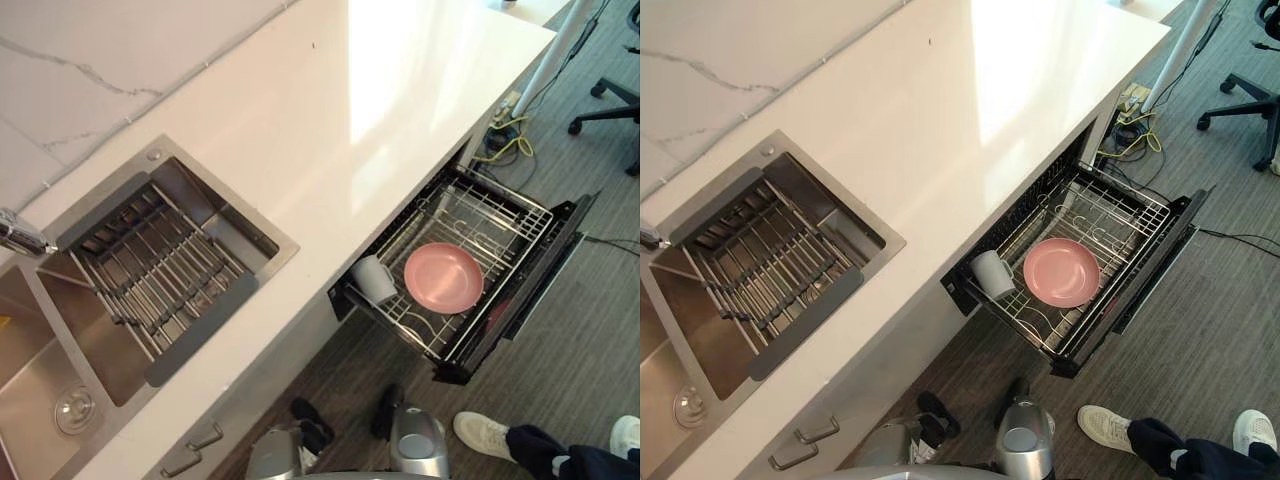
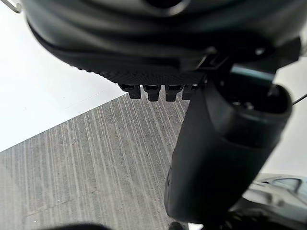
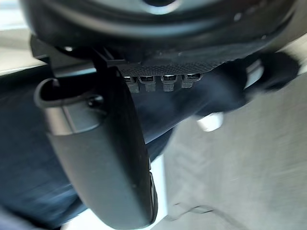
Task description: Walk over to the sink, pick up the cup, carry it to the dishwasher, place the cup inside the dishwasher, then close the dishwasher door
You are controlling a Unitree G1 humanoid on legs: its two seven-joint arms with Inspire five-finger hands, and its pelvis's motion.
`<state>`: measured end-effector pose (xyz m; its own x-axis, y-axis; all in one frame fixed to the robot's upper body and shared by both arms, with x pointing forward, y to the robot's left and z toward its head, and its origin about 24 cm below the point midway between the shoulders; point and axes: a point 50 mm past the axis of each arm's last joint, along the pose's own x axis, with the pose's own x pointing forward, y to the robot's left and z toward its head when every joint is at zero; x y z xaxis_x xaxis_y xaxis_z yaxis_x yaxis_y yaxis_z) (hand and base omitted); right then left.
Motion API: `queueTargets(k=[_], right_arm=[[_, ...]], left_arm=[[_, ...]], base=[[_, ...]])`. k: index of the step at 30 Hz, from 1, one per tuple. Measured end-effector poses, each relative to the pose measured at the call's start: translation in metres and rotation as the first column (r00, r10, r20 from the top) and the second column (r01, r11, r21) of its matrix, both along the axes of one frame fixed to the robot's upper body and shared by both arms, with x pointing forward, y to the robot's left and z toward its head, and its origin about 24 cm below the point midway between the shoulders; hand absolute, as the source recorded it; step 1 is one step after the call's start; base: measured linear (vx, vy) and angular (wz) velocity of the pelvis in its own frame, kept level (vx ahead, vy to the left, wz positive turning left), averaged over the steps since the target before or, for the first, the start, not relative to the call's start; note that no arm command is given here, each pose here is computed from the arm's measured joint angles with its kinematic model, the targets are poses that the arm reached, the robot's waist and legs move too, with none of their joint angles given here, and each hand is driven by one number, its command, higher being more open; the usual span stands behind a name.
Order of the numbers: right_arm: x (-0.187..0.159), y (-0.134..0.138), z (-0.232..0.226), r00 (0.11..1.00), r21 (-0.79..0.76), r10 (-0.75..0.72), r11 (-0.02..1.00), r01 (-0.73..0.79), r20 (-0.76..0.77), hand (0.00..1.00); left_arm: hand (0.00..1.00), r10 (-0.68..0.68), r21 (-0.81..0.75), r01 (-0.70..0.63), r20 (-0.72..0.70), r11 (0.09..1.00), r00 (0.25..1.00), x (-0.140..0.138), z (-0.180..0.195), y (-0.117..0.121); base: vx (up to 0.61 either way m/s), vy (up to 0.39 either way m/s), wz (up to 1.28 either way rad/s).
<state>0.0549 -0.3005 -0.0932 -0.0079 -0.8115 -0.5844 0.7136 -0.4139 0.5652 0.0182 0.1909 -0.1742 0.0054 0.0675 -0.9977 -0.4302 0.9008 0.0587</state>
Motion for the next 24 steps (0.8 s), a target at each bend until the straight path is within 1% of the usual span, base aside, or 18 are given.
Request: queueTargets(k=[1,3,5,6,8,9,10,13,15,19,21,22,23,24], right_arm=[[0.007,0.003,0.000,0.999,-0.001,0.050,0.999,-0.050,0.019,1.00],[0.034,0.014,0.002,0.964,-0.042,0.247,0.969,-0.244,0.100,1.00],[0.057,0.023,0.009,0.898,-0.115,0.406,0.913,-0.392,0.167,1.00],[0.071,0.027,0.014,0.849,-0.165,0.492,0.869,-0.466,0.194,1.00],[0.088,0.030,0.020,0.783,-0.223,0.593,0.802,-0.554,0.189,1.00],[0.089,0.026,0.022,0.763,-0.240,0.626,0.774,-0.585,0.159,1.00],[0.090,0.026,0.022,0.759,-0.242,0.633,0.769,-0.592,0.153,1.00],[0.093,0.020,0.024,0.727,-0.248,0.684,0.716,-0.652,0.064,1.00],[0.097,0.016,0.023,0.676,-0.225,0.736,0.654,-0.722,-0.030,1.00],[0.114,0.018,0.026,0.609,-0.210,0.788,0.584,-0.784,-0.085,1.00],[0.125,0.021,0.028,0.566,-0.205,0.820,0.541,-0.815,-0.084,1.00],[0.132,0.023,0.030,0.530,-0.202,0.843,0.506,-0.839,-0.089,1.00],[0.144,0.026,0.033,0.472,-0.200,0.875,0.445,-0.873,-0.110,1.00],[0.150,0.027,0.034,0.451,-0.196,0.885,0.424,-0.884,-0.117,1.00]], left_arm=[[1.00,-0.001,-0.003,0.001,-0.001,1.000,1.000,0.000,0.000,-0.001],[1.00,-0.011,-0.003,0.011,0.004,1.000,1.000,0.001,0.000,-0.003],[1.00,-0.016,-0.002,0.016,0.009,1.000,1.000,0.002,0.000,-0.003],[1.00,-0.017,-0.003,0.017,0.014,1.000,1.000,0.003,0.000,-0.003],[1.00,-0.019,-0.003,0.019,0.024,1.000,1.000,0.004,0.000,-0.003],[1.00,-0.020,0.000,0.020,0.027,1.000,0.999,0.005,0.000,-0.003],[1.00,-0.020,0.000,0.020,0.027,1.000,0.999,0.005,0.000,-0.002],[1.00,-0.022,0.003,0.022,0.025,1.000,0.999,0.004,0.000,-0.001],[1.00,-0.032,0.004,0.032,0.025,0.999,0.999,0.004,0.001,0.000],[1.00,-0.067,0.010,0.067,0.026,0.998,0.997,0.005,0.001,0.001],[1.00,-0.072,0.008,0.072,0.024,0.997,0.997,0.004,0.001,0.000],[1.00,-0.074,0.001,0.074,0.024,0.997,0.997,0.003,0.001,-0.001],[1.00,-0.085,-0.007,0.085,0.020,0.996,0.996,0.001,0.000,-0.002],[1.00,-0.093,-0.009,0.093,0.017,0.996,0.996,-0.001,0.000,-0.003]], base=[[-0.04,0.053,0.03],[-0.04,0.038,0.10],[-0.03,0.023,0.26],[-0.01,0.030,0.28],[0.01,0.039,0.31],[0.03,0.039,0.29],[0.04,0.042,0.30],[0.05,0.044,0.26],[0.03,0.064,0.30],[-0.06,0.046,0.27],[-0.11,0.047,0.10],[-0.16,0.062,0.06],[-0.13,0.054,0.05],[-0.13,0.053,0.02]])
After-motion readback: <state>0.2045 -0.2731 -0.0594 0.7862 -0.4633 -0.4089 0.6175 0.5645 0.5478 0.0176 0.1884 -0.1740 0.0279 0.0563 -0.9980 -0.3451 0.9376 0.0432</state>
